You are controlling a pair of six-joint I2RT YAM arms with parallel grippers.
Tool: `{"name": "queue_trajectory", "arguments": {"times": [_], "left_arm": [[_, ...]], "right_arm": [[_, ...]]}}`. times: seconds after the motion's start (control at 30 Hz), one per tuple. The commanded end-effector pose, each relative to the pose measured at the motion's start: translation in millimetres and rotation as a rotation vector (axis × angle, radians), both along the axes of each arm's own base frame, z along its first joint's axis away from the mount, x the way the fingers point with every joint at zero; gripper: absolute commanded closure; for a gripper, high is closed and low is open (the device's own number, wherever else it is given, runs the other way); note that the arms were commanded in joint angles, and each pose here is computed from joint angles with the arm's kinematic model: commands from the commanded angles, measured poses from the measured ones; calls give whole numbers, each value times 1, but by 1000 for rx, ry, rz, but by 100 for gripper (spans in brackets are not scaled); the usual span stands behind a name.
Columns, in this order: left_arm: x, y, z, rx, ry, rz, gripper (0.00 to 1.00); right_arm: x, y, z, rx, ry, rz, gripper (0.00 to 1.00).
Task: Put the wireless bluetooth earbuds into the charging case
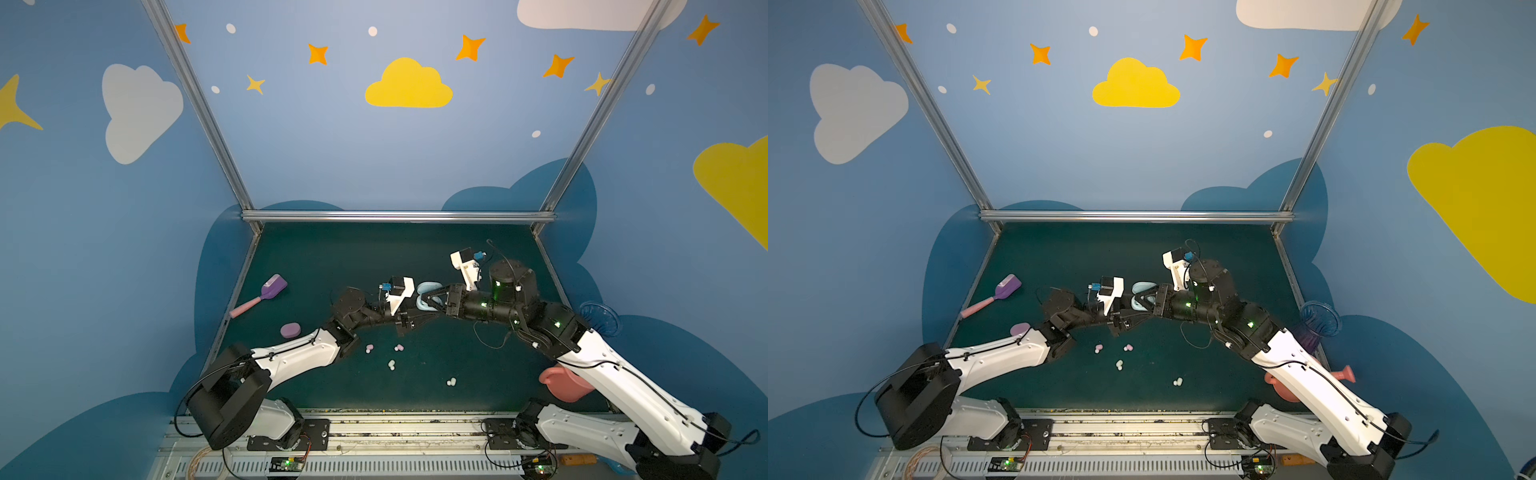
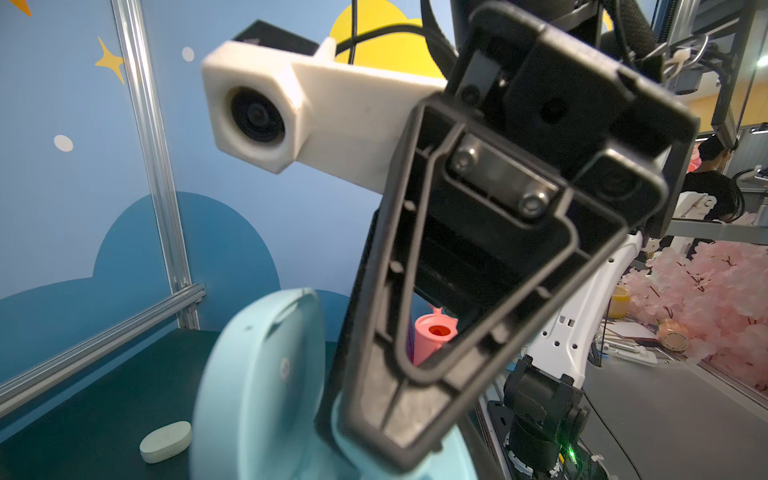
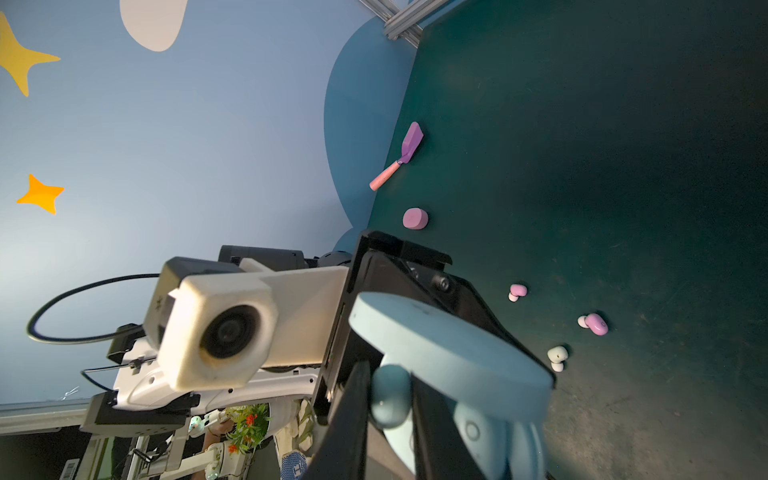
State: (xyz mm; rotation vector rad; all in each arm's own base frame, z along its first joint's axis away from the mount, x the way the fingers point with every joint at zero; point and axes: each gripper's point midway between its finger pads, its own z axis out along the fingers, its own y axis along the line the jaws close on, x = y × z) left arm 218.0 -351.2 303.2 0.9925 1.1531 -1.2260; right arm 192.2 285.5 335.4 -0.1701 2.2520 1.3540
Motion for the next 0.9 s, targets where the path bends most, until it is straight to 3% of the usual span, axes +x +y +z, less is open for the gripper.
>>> {"name": "queue_trajectory", "arguments": {"times": [0.0, 0.87], "left_arm": [[-3, 4, 23, -47, -59, 14, 96], [-2, 6, 23, -42, -58, 25, 96]], "right_arm": [[-5, -5, -11, -32, 24, -2, 78], [-8, -21, 1, -100, -3, -24, 60]]}}
